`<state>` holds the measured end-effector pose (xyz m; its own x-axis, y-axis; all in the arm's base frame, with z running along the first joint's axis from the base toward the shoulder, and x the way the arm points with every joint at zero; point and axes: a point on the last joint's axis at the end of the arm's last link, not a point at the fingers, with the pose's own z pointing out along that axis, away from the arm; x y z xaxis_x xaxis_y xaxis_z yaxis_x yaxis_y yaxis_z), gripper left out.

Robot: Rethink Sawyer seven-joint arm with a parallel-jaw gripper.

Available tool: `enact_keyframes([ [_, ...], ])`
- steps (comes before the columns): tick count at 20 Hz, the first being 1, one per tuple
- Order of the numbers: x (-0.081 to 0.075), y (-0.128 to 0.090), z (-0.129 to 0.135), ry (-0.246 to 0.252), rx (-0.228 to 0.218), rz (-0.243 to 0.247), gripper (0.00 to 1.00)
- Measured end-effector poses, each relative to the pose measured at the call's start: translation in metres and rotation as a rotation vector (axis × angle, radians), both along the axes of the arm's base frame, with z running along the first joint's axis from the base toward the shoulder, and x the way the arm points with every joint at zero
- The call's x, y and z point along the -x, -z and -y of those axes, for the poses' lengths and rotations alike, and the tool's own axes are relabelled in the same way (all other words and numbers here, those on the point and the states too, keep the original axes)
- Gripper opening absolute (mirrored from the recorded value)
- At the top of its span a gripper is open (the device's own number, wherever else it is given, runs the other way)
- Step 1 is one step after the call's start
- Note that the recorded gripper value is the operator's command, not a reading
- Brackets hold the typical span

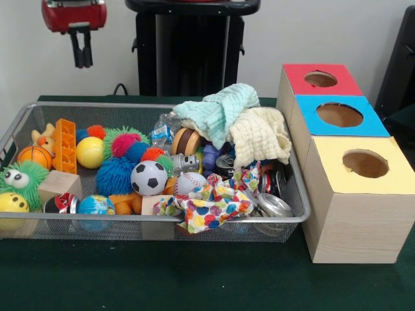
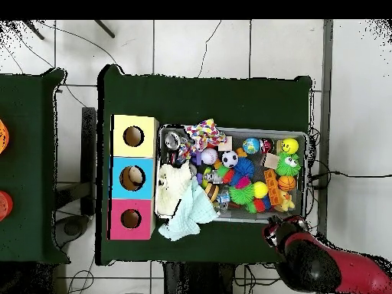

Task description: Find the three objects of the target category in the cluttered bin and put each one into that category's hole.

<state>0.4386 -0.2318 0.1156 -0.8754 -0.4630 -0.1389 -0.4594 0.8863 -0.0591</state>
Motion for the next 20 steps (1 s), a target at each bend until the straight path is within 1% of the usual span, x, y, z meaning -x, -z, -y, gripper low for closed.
enact_keyframes([
  [2, 0.002, -0.004, 0.01, 0.028, 0.004, 0.004, 0.0],
  [4, 0.004, -0.005, 0.015, 0.044, 0.005, 0.007, 0.0],
  [5, 0.005, -0.008, 0.022, 0.064, 0.006, 0.009, 0.0],
  [9, 0.01, -0.011, 0.034, 0.105, 0.004, 0.008, 0.0],
  [13, 0.014, -0.012, 0.042, 0.128, 0.001, 0.005, 0.0],
  [20, 0.017, -0.013, 0.049, 0.153, -0.004, 0.007, 0.0],
])
